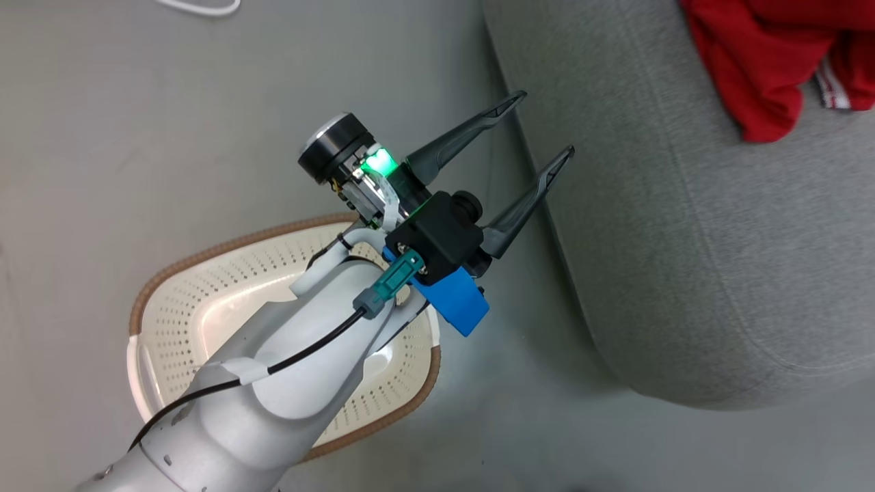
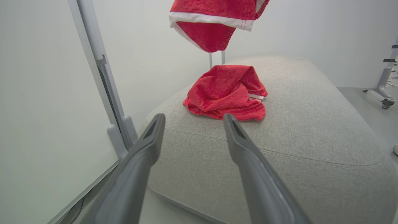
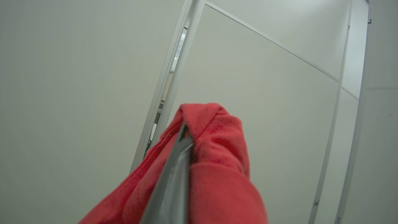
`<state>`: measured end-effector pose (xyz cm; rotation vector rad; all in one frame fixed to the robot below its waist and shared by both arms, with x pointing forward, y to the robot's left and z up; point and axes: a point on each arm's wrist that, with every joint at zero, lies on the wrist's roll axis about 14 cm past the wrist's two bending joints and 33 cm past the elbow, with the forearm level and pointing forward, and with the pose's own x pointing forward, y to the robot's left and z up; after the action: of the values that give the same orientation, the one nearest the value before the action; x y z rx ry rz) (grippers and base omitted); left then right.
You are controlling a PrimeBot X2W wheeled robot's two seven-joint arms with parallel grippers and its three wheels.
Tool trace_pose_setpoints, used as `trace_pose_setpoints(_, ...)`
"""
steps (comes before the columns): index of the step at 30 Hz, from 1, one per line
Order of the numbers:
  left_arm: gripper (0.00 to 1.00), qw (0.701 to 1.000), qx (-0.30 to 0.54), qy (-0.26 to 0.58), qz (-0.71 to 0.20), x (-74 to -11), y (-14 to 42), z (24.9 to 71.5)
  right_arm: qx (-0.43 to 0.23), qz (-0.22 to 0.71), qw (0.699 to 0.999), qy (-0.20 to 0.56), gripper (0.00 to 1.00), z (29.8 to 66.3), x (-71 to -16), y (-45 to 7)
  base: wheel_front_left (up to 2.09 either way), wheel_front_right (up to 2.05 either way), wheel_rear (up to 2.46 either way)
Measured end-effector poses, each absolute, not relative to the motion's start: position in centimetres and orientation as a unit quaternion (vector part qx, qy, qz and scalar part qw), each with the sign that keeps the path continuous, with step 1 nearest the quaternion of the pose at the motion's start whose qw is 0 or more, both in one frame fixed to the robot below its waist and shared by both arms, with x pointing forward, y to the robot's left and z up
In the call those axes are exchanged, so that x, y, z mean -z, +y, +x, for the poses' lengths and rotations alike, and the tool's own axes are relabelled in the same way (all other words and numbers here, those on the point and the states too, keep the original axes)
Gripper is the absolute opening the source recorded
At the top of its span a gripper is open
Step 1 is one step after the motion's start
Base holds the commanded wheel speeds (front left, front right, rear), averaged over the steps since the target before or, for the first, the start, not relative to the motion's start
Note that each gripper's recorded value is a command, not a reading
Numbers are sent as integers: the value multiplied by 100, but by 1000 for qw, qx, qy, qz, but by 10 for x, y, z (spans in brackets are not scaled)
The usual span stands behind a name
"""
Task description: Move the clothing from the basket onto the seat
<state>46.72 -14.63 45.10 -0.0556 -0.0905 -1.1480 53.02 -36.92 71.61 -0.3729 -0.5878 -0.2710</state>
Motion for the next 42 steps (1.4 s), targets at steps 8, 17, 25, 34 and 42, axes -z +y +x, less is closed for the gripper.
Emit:
trace_pose_setpoints(8, 100, 851, 524, -10, -36, -406, -133, 489, 178, -180, 957, -139, 0, 570, -604, -423, 0, 0, 0)
trace_pose_setpoints(17, 100, 860, 509, 29, -35, -357, -115, 499, 178, -111, 976, 55, 0, 579, -427, -415, 0, 0, 0)
trace_pose_setpoints(25, 100, 864, 503, 11, -24, -378, -113, 504, 182, -91, 977, 63, 100, 562, -429, -410, 0, 0, 0)
trace_pose_setpoints(34, 100, 878, 478, -7, -34, -426, -107, 488, 170, -108, 976, 77, 100, 488, -444, -399, 0, 0, 0)
trace_pose_setpoints(42, 100, 915, 401, -29, -33, -472, -68, 480, 136, -97, 986, 3, 100, 446, -496, -359, 0, 0, 0)
